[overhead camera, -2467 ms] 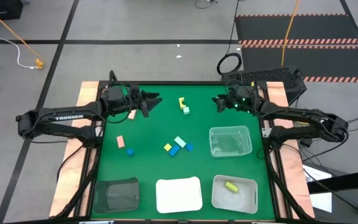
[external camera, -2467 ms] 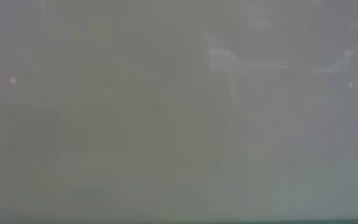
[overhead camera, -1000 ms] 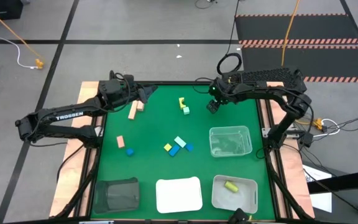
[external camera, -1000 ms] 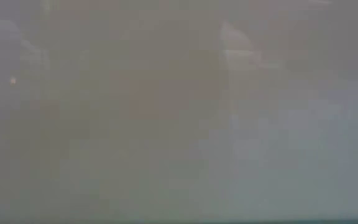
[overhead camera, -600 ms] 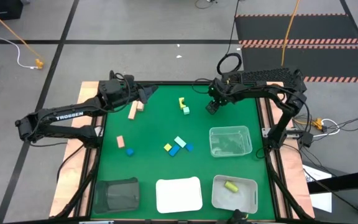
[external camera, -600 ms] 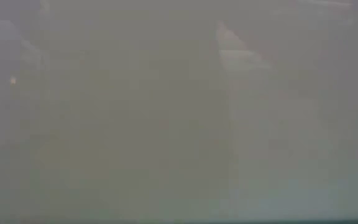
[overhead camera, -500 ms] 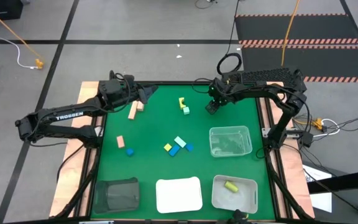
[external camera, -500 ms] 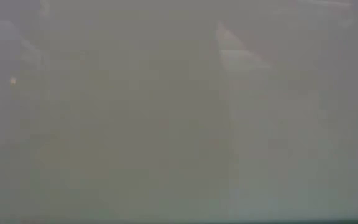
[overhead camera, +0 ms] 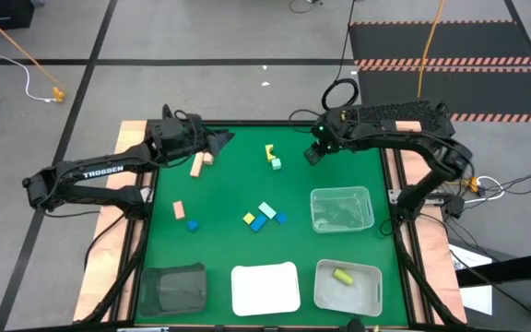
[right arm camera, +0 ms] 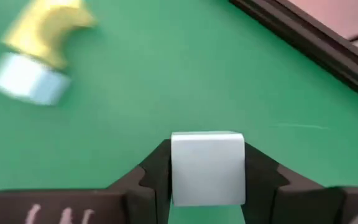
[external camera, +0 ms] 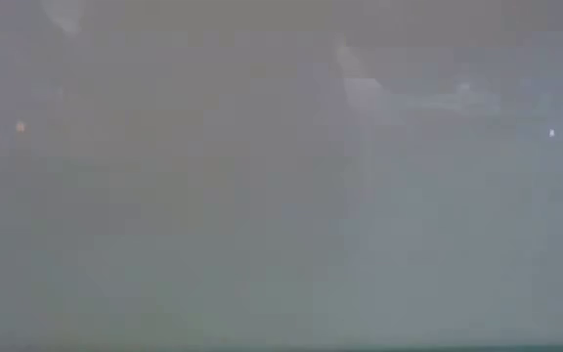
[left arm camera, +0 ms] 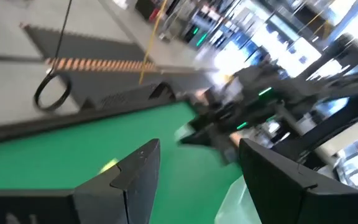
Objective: Sort & place blocks by color
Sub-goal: Put the top right light blue block into the black bin
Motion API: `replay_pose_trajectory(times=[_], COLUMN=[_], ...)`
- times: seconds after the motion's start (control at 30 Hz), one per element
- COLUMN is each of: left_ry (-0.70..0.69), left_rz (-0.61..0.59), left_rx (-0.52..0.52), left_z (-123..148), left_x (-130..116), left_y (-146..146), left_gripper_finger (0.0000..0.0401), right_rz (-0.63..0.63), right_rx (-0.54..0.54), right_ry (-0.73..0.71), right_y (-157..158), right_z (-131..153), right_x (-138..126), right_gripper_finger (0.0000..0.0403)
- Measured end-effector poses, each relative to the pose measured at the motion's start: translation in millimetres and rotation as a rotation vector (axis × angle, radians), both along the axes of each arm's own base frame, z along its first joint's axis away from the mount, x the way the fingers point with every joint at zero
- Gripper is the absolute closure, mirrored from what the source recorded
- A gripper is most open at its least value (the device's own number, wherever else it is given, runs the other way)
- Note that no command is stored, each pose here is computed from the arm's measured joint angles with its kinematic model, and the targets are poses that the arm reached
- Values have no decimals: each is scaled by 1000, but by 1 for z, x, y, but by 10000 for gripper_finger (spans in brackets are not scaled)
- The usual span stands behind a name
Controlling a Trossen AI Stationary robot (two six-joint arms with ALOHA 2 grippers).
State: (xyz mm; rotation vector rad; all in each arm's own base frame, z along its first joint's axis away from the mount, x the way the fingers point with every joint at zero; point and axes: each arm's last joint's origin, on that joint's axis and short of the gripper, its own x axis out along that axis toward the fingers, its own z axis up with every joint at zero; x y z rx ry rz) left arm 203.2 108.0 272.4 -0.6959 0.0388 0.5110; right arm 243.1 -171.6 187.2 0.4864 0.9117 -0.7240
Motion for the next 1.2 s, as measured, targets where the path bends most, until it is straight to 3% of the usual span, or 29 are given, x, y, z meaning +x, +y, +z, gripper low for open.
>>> replay_pose_trajectory(times=[0.13,0.27,0.5,0.67,0.77,0.93,1.2], left_ry=[81,96,-19,-120,-195,-261,-333], left_rz=[1,-55,-313,-411,-459,-475,-492], left_rx=[-72,-92,-231,-316,-304,-324,-418], left_z=[-10,-12,-7,-5,-2,-5,-16], left_x=[-2,1,15,33,42,54,73], left_y=[-2,-9,-30,-49,-56,-59,-61], left_gripper_finger=[183,183,183,183,182,177,111], right_rz=[39,155,480,634,677,708,758], right_rx=[72,124,-97,-262,-335,-361,-419], right_ry=[-180,-337,-604,-809,-847,-886,-910], right_y=[20,45,86,110,120,127,140], right_z=[30,55,87,103,103,96,87], right_x=[0,5,36,58,66,78,91], right_gripper_finger=[286,286,286,286,286,286,268])
